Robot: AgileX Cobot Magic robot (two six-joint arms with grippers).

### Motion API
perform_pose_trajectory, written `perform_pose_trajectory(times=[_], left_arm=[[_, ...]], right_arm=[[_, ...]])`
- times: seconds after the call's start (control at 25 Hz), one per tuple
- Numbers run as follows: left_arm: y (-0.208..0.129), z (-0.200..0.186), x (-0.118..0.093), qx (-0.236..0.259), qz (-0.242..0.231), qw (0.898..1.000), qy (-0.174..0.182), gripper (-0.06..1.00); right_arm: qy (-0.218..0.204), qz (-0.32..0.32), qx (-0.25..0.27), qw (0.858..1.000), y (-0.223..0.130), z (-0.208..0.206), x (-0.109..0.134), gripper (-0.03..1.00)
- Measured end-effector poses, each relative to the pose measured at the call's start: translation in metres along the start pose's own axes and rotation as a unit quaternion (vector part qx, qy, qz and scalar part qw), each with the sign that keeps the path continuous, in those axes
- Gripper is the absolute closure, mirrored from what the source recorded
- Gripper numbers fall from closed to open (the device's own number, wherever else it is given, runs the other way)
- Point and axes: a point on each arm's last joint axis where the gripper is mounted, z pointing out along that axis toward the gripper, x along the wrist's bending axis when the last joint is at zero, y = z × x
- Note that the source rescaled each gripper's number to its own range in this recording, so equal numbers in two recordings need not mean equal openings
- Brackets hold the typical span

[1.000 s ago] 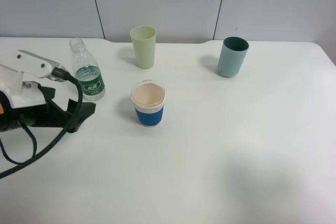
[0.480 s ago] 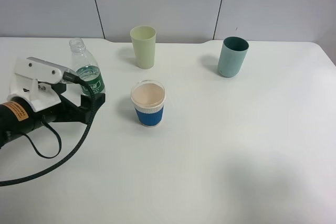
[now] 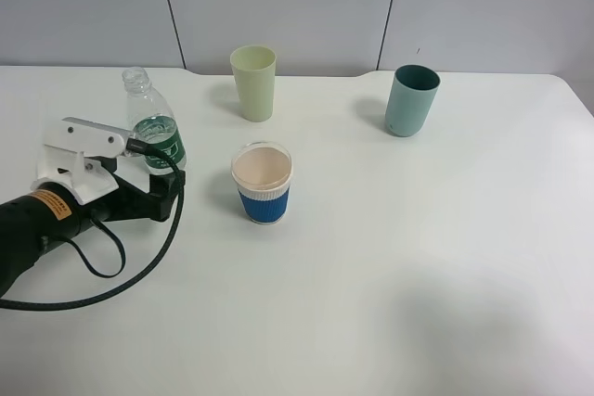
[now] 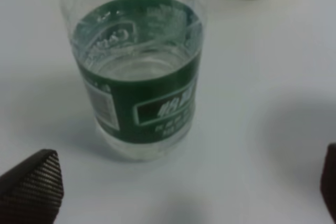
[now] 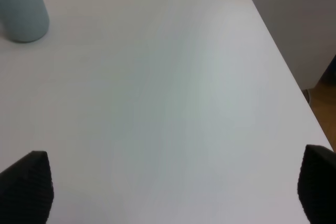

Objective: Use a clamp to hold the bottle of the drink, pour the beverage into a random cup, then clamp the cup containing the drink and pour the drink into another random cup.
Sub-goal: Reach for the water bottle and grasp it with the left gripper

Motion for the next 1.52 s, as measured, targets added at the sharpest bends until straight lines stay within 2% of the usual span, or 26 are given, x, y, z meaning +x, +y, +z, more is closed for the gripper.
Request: perform_pose_trajectory(times=[0.24,0.48,0.88,1.24,1.28,1.32,1.36,1.44,1.48,1.52], left_arm=[[0.0,0.02,-0.002,-0.004,0.0,1.0,0.001,-0.06],[0.001,0.039,-0.001,-0.012,-0.01,1.0,0.021,-0.06],[0.007,0.064,0.001,-0.031,-0.013,0.999,0.022,-0.06],[0.01,0.067,0.003,-0.036,-0.014,0.999,0.024,-0.04],[0.01,0.067,0.003,-0.036,-0.014,0.999,0.024,0.02],[0.01,0.067,0.003,-0.036,-0.014,0.999,0.024,0.13],[0.01,0.066,0.004,-0.036,-0.015,0.999,0.025,0.33],[0.009,0.067,0.004,-0.034,-0.015,0.999,0.026,0.86],[0.009,0.067,0.004,-0.033,-0.015,0.999,0.025,0.94],[0.009,0.067,0.004,-0.033,-0.014,0.999,0.025,0.94]], right_arm=[[0.0,0.0,0.0,1.0,0.0,0.0,0.0,0.17],[0.0,0.0,0.0,1.0,0.0,0.0,0.0,0.17],[0.0,0.0,0.0,1.0,0.0,0.0,0.0,0.17],[0.0,0.0,0.0,1.0,0.0,0.0,0.0,0.17],[0.0,0.0,0.0,1.0,0.0,0.0,0.0,0.17],[0.0,0.0,0.0,1.0,0.0,0.0,0.0,0.17],[0.0,0.0,0.0,1.0,0.0,0.0,0.0,0.17],[0.0,0.0,0.0,1.0,0.0,0.0,0.0,0.17],[0.0,0.0,0.0,1.0,0.0,0.0,0.0,0.17],[0.0,0.0,0.0,1.0,0.0,0.0,0.0,0.17]])
